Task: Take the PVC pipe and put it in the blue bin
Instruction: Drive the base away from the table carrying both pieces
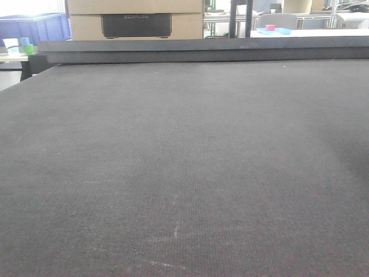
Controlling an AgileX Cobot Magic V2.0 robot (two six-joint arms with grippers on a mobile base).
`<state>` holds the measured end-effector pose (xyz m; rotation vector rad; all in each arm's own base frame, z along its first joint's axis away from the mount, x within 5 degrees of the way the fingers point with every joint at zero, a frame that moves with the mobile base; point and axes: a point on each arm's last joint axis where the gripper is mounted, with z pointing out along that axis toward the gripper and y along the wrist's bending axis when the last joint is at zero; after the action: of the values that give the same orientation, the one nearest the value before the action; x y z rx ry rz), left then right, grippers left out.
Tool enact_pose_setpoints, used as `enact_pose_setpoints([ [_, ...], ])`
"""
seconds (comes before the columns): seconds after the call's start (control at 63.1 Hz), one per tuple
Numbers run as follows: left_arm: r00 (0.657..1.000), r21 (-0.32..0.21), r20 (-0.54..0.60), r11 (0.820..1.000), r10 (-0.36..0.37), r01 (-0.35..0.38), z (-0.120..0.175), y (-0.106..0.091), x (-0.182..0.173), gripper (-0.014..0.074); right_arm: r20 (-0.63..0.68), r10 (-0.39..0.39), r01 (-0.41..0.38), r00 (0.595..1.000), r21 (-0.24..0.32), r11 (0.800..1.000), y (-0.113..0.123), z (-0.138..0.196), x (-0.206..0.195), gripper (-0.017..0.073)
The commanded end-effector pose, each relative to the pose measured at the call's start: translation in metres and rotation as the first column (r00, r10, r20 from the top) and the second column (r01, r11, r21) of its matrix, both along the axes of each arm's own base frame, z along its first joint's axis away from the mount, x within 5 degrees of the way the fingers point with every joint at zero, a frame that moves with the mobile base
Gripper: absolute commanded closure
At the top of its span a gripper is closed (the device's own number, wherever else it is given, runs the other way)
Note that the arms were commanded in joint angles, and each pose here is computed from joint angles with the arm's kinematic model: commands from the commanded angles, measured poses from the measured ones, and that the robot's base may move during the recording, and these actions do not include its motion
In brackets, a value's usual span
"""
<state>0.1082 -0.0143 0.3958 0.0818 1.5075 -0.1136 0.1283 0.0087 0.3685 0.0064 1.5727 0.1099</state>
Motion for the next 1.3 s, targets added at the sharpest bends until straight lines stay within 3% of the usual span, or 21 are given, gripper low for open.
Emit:
enact_pose_setpoints([
  [0.0,0.999,-0.007,0.032,1.0,-0.003,0.004,0.0032,0.0001,-0.0021,0.0704,0.028,0.002,-0.002,1.0,-0.007,1.0,0.0001,0.0029,-0.0018,0.0727],
  [1.284,0.999,-0.007,0.032,1.0,-0.003,0.004,0.0032,0.0001,-0.0021,0.0704,0.03,0.002,-0.002,1.0,-0.007,1.0,0.0001,0.003,-0.0019,0.0727],
])
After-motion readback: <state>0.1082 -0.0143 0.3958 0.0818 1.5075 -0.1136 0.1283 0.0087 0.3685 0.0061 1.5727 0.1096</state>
